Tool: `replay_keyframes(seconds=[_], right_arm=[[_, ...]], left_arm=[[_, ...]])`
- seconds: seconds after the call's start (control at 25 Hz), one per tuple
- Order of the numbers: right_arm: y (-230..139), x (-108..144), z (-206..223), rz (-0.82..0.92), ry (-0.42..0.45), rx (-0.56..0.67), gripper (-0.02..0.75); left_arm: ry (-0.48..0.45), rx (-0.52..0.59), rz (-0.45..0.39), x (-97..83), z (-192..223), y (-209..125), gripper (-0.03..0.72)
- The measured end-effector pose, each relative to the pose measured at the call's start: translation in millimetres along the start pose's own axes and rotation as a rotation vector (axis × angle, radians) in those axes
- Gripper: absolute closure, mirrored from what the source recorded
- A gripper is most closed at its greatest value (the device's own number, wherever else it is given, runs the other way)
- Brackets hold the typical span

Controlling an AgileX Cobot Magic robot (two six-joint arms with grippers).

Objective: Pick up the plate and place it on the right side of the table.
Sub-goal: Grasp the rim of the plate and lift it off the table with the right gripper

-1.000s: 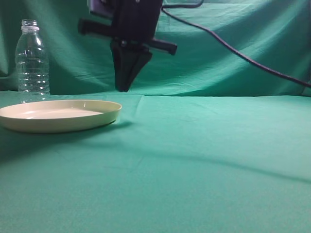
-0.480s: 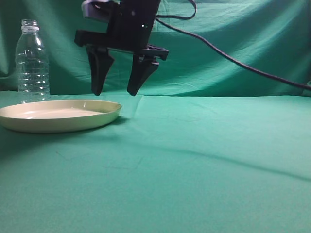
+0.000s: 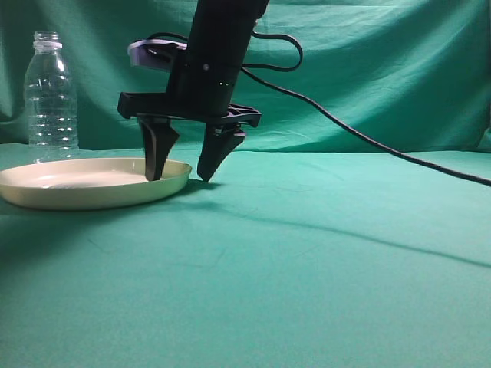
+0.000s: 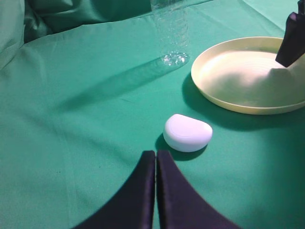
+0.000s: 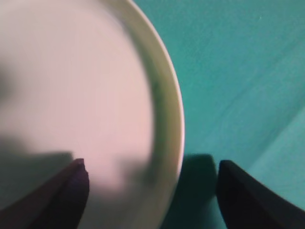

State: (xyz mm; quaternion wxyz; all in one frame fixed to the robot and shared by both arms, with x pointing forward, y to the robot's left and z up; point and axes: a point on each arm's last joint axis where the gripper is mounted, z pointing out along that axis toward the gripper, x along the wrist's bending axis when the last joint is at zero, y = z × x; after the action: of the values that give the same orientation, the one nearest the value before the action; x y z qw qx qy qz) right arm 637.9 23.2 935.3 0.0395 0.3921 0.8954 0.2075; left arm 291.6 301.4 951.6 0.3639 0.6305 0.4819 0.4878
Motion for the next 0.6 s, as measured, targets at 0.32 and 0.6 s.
replay_keyframes(seconds=[0.32,0.6], right_arm=[[1,-1,5,-0.002,-0.003,-0.012,0.58],[12,-2,-6,0.028,-0.046,-0.013,0.738]], left_arm=[[0.0,0.0,0.0,0.0,0,0,0.688],[0.0,0.0,0.0,0.0,0,0,0.688]])
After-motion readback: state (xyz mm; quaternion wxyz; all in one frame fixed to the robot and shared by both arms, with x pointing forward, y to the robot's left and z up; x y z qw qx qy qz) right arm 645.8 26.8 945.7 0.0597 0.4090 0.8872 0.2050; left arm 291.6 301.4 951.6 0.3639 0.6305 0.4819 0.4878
